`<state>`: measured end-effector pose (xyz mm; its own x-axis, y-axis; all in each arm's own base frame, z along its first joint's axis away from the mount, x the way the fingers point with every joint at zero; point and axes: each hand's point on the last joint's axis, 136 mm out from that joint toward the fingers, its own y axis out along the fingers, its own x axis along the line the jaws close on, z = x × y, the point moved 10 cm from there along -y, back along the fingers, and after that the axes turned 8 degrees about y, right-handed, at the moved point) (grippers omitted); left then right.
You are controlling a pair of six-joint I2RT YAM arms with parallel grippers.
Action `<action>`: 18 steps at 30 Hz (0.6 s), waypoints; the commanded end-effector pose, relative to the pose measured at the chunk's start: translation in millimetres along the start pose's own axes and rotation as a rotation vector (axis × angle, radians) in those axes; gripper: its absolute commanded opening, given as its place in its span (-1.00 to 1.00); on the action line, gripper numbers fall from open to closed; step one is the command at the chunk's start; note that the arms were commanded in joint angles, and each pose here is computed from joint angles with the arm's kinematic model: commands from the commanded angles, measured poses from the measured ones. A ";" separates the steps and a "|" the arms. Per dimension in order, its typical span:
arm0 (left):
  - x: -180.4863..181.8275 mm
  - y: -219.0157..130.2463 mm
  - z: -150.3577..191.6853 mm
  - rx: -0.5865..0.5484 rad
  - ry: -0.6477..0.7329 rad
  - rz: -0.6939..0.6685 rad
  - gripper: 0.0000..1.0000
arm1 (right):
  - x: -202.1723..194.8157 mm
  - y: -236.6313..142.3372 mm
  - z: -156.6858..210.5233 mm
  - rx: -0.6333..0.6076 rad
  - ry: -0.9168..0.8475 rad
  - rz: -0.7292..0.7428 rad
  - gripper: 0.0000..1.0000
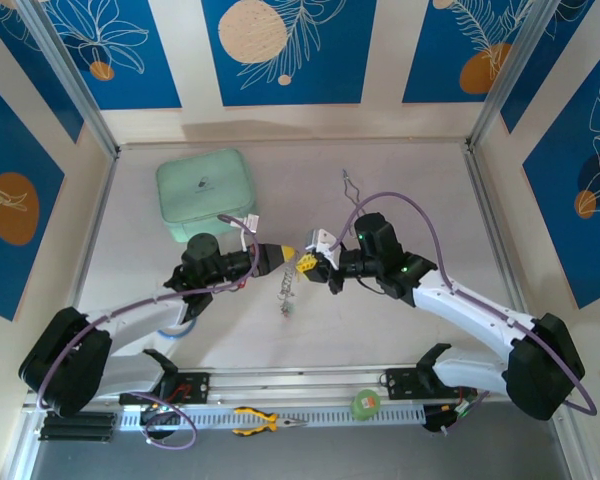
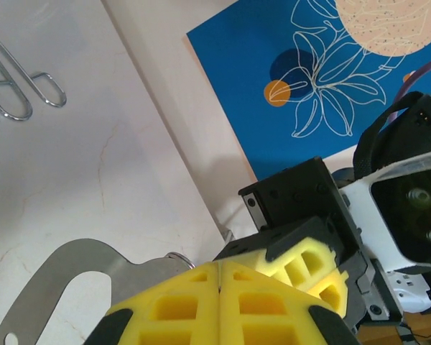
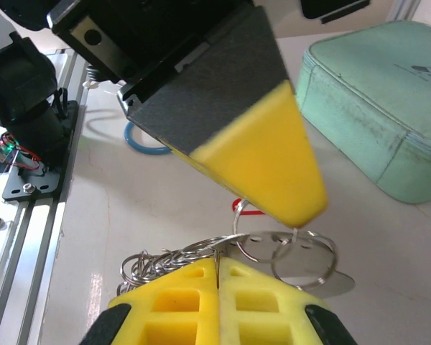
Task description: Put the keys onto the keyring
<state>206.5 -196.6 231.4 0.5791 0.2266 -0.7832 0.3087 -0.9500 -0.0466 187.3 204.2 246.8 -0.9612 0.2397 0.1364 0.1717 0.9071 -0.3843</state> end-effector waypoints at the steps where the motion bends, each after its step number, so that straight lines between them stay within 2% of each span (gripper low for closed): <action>1: -13.6 -4.1 -14.0 -0.047 0.108 0.012 -1.00 | 2.7 -8.7 2.8 0.014 0.033 0.023 -1.00; 6: -14.9 -4.7 -12.3 -0.025 0.164 -0.010 -1.00 | -1.8 -17.5 10.2 0.066 0.037 0.142 -1.00; 14: -16.6 -4.5 -10.5 -0.023 0.235 0.011 -1.00 | 13.4 -12.9 -0.6 0.057 -0.115 0.143 -1.00; 18: -16.8 -6.8 -7.1 -0.020 0.317 0.010 -1.00 | 8.5 -12.0 1.8 0.068 -0.087 0.152 -1.00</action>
<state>203.1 -193.3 232.8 0.6968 0.2954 -0.6536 0.3194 -0.9437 -0.0860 174.1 197.8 249.3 -0.9478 0.3185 0.0150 0.2778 0.8481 -0.4512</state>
